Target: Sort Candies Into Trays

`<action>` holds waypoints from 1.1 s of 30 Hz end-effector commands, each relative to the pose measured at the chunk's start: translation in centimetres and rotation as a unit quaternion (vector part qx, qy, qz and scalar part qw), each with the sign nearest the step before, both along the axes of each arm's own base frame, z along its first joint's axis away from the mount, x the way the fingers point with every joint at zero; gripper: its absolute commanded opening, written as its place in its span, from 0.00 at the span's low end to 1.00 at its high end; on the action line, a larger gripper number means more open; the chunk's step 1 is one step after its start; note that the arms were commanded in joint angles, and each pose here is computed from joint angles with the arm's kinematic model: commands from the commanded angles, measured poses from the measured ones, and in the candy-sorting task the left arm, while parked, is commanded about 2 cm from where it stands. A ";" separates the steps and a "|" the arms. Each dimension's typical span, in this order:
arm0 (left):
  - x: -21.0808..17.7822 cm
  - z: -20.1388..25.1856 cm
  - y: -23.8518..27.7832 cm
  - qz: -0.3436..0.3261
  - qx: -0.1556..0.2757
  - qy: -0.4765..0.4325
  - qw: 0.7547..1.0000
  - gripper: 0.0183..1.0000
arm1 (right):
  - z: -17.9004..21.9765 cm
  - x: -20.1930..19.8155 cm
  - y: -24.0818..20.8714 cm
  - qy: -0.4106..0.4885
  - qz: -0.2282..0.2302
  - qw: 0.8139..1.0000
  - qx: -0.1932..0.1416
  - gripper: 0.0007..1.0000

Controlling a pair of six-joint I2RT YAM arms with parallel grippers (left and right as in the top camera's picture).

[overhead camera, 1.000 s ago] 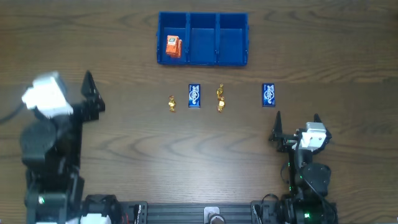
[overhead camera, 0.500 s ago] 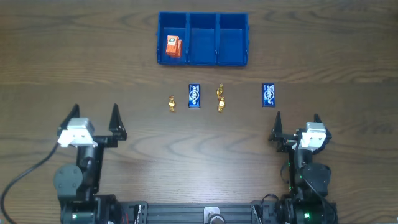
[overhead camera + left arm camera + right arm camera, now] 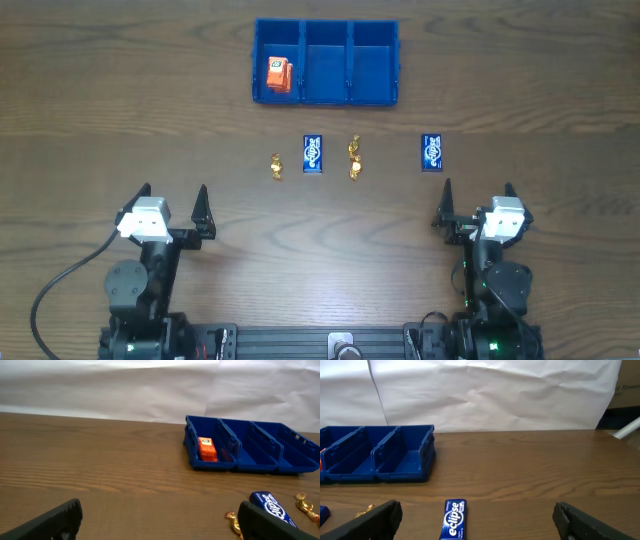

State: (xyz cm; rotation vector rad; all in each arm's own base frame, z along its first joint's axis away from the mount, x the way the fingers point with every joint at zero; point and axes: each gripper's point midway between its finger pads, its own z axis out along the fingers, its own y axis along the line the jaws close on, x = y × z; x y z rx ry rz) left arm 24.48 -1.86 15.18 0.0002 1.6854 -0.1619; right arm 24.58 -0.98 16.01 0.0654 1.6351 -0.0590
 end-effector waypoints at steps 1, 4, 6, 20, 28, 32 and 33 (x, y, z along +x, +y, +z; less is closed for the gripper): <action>-0.2 -1.6 -0.2 -0.007 -0.003 0.024 1.000 1.00 | 0.0 0.0 -0.1 0.000 -0.003 1.000 -0.007 1.00; -0.2 -1.6 -0.2 -0.007 -0.003 0.024 1.000 1.00 | 0.0 0.0 -0.1 0.000 -0.003 1.000 -0.007 1.00; -0.2 -1.6 -0.2 -0.007 -0.003 0.024 1.000 1.00 | 0.0 0.0 -0.1 0.000 -0.003 1.000 -0.007 1.00; -0.2 -1.6 -0.2 -0.007 -0.003 0.024 1.000 1.00 | 0.0 0.0 -0.1 0.000 -0.003 1.000 -0.007 1.00; -0.2 -1.6 -0.2 -0.007 -0.003 0.024 1.000 1.00 | 1.4 -0.2 -1.1 -0.024 -0.031 0.999 -0.007 1.00; -0.2 -1.6 -0.2 -0.007 -0.003 0.024 1.000 1.00 | 4.3 -0.9 -1.1 0.001 -0.029 1.000 -0.009 1.00; -0.2 -1.6 -0.2 -0.007 -0.003 0.024 1.000 1.00 | 5.2 -1.0 -1.0 0.011 -0.027 1.000 -0.010 1.00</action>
